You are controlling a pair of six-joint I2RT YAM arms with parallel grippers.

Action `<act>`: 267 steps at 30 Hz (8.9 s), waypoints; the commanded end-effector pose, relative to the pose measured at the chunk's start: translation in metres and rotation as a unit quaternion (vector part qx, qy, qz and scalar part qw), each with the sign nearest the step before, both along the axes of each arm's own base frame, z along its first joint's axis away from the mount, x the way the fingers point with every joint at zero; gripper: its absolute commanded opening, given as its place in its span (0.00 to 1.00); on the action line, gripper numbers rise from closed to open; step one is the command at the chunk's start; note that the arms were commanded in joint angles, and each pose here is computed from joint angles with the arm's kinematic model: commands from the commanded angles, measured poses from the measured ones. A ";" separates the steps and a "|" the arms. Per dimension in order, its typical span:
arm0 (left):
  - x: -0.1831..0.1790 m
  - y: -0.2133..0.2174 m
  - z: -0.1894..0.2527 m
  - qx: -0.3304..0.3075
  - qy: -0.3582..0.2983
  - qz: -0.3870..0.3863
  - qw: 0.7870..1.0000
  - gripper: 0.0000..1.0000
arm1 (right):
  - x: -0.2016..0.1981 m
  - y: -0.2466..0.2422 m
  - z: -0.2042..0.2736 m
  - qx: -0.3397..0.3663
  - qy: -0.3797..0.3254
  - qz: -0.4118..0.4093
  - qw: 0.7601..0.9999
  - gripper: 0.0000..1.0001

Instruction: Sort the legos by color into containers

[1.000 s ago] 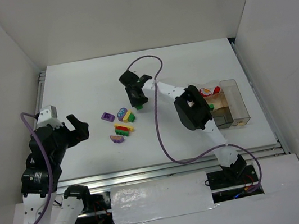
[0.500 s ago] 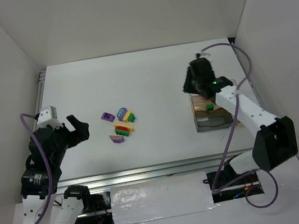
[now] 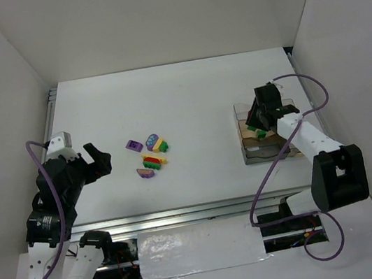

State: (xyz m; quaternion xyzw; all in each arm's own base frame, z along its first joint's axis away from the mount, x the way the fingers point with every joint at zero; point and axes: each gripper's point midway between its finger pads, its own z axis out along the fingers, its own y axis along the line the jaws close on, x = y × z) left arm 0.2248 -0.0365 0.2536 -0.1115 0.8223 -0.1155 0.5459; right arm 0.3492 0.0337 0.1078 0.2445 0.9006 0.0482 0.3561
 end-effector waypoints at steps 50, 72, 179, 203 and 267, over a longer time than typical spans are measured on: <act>0.011 -0.007 0.000 0.006 0.004 -0.020 1.000 0.99 | -0.050 0.383 -0.016 -0.101 -0.031 0.605 0.789 0.76; 0.010 -0.008 0.000 0.005 0.002 -0.023 1.000 1.00 | -0.039 0.386 -0.059 -0.133 0.001 0.619 0.774 0.23; -0.094 -0.145 0.140 -0.334 -0.272 -0.398 0.810 0.00 | -0.206 0.359 0.266 0.464 -0.392 0.400 0.687 0.74; -0.099 -0.141 0.146 -0.334 -0.279 -0.395 0.809 0.00 | -0.256 0.355 0.278 0.489 -0.453 0.510 0.544 0.44; -0.132 -0.197 0.077 -0.131 -0.093 -0.678 0.718 0.52 | -0.253 0.320 0.199 0.177 -0.157 0.788 0.568 0.10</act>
